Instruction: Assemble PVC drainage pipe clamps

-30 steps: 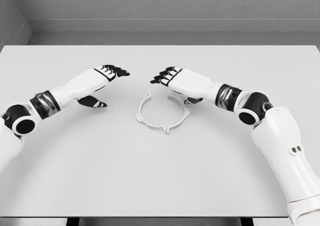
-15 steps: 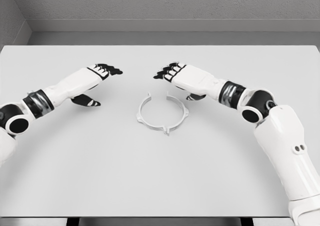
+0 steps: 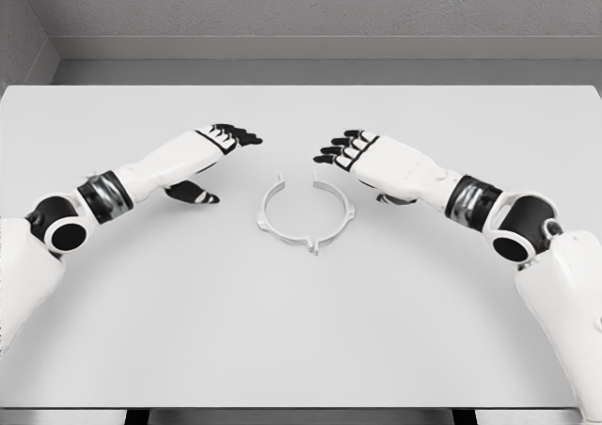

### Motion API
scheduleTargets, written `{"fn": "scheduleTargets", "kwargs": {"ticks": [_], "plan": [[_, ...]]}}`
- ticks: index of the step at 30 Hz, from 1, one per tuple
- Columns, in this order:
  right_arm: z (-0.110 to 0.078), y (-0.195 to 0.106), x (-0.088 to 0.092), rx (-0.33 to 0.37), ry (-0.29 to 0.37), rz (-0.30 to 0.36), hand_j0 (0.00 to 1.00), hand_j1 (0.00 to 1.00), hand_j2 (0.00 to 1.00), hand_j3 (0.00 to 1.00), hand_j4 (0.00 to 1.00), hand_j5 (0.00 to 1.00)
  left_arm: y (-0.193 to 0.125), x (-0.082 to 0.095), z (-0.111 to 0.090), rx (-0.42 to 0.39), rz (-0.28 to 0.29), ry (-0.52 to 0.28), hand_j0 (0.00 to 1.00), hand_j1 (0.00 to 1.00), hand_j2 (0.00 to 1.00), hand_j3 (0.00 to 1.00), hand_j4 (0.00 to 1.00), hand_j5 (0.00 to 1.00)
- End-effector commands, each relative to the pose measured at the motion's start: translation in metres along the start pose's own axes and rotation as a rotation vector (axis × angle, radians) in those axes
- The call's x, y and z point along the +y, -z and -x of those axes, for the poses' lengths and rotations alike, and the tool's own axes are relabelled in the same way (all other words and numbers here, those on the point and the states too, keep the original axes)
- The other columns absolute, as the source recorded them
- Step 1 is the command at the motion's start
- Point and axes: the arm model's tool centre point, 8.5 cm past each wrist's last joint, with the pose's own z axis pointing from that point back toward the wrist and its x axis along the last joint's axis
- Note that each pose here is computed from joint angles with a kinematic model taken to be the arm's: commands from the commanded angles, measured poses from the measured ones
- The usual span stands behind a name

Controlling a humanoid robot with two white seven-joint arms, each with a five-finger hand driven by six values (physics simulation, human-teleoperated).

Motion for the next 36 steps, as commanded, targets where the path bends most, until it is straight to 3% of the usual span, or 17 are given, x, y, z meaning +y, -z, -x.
{"fn": "scheduleTargets", "kwargs": {"ticks": [1,3,5,8,10,14,19,36], "plan": [[0.002,-0.006,-0.005,0.003,-0.017,0.005,1.00,1.00,1.00,1.00,1.00,1.00,0.005,-0.003,-0.004,-0.011,-0.002,-0.012,1.00,1.00,1.00,1.00,1.00,1.00],[0.013,-0.022,-0.007,0.056,-0.004,0.031,1.00,1.00,1.00,1.00,1.00,1.00,0.006,-0.008,-0.003,-0.005,0.007,-0.022,1.00,1.00,1.00,1.00,1.00,1.00],[0.018,-0.050,-0.024,0.118,-0.029,0.097,1.00,1.00,1.00,1.00,1.00,1.00,0.010,-0.011,-0.005,-0.010,0.005,-0.032,1.00,1.00,1.00,1.00,1.00,1.00],[0.028,-0.077,-0.034,0.186,-0.049,0.135,1.00,1.00,1.00,1.00,1.00,1.00,0.012,-0.013,-0.006,-0.013,0.006,-0.037,1.00,1.00,1.00,1.00,1.00,1.00],[0.035,-0.093,-0.033,0.221,-0.054,0.135,1.00,1.00,1.00,1.00,1.00,1.00,0.013,-0.013,-0.007,-0.015,0.005,-0.037,1.00,1.00,1.00,1.00,1.00,1.00],[0.045,-0.132,-0.020,0.296,0.017,0.159,1.00,1.00,1.00,1.00,1.00,1.00,0.018,-0.012,-0.011,-0.027,0.003,-0.035,1.00,1.00,1.00,1.00,1.00,1.00],[0.065,-0.168,-0.029,0.372,-0.034,0.125,1.00,1.00,1.00,1.00,1.00,1.00,0.027,-0.013,-0.018,-0.044,-0.004,-0.042,1.00,1.00,1.00,1.00,1.00,1.00],[0.067,-0.174,-0.021,0.382,-0.022,0.103,1.00,1.00,1.00,1.00,1.00,1.00,0.038,-0.018,-0.027,-0.072,0.001,-0.051,1.00,1.00,1.00,1.00,1.00,1.00]]}}
